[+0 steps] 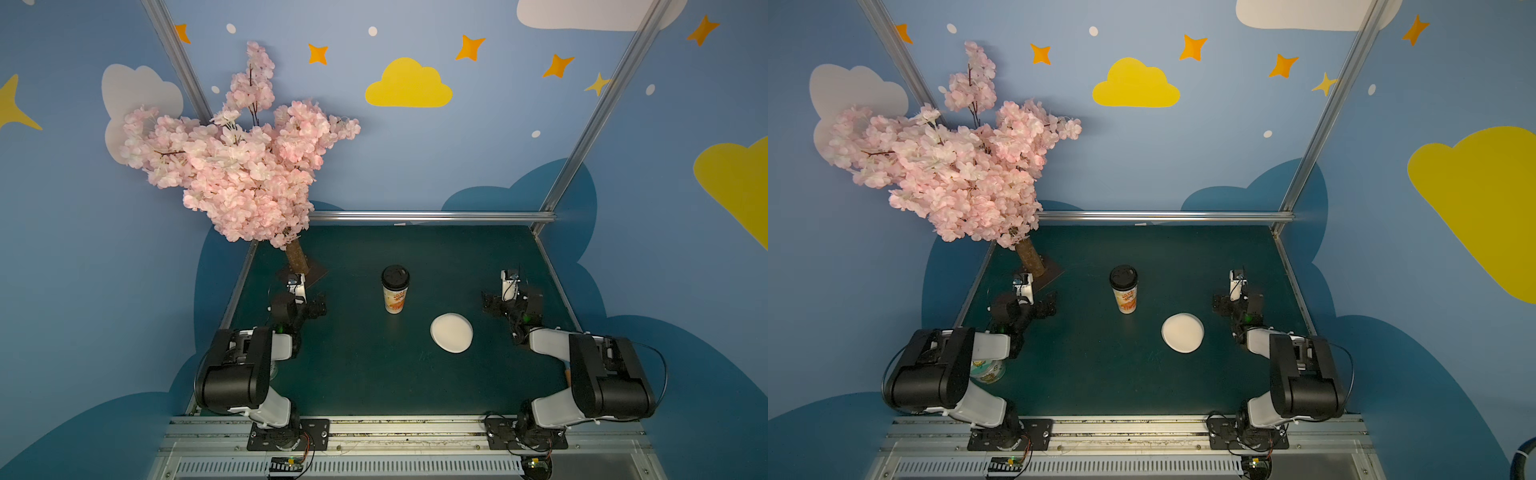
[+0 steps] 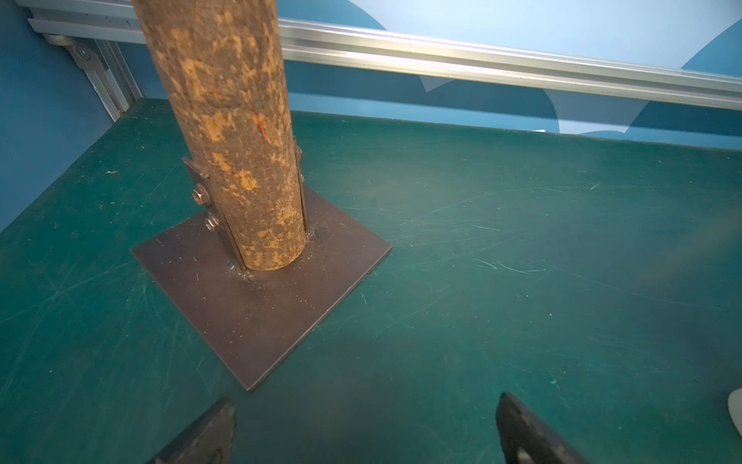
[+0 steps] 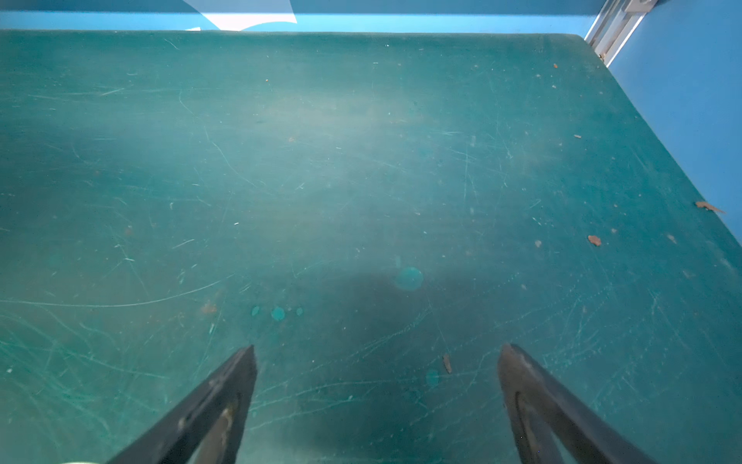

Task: Put the leak-proof paper on the milk tea cups
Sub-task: Reset both arms

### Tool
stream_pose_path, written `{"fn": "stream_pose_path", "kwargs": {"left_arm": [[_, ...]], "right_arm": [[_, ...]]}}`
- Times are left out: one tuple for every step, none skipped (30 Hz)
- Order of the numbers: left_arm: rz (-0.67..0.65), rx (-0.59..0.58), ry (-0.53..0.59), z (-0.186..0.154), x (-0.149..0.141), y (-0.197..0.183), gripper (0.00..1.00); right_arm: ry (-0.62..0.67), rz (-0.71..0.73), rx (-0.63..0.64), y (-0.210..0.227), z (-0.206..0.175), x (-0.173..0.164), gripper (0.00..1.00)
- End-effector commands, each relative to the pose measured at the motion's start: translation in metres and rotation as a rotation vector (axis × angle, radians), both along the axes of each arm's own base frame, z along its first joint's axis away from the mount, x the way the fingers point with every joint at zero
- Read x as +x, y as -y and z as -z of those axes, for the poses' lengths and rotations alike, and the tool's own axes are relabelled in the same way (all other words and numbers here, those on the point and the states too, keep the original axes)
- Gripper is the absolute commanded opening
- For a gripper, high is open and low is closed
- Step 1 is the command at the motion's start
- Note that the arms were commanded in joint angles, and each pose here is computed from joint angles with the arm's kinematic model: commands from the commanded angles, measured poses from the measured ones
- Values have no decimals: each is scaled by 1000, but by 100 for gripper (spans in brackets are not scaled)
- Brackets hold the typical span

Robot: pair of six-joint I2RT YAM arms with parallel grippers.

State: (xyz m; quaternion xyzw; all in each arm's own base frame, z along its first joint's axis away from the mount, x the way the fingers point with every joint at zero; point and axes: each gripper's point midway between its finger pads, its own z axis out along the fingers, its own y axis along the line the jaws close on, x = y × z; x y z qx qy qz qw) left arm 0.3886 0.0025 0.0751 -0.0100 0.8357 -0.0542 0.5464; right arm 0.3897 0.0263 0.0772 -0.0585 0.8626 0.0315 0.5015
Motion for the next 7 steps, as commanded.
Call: {"fn": "stream_pose_path", "kwargs": {"left_arm": [[4, 20, 26, -9, 4, 0, 100], [13, 24, 21, -9, 5, 1, 100], [20, 29, 10, -7, 7, 3, 100], [18, 33, 9, -7, 7, 3, 100], [19, 34, 14, -8, 7, 4, 100], [18, 35, 15, -8, 6, 3, 100], [28, 37, 20, -9, 5, 5, 100]], "right_arm": [[12, 8, 9, 0, -8, 3, 96], [15, 9, 9, 0, -9, 3, 96], [14, 8, 8, 0, -9, 3, 96], [14, 9, 9, 1, -8, 3, 96], [11, 9, 9, 0, -8, 3, 96], [12, 10, 9, 1, -8, 3, 96], [13, 9, 8, 0, -8, 3, 96]]}}
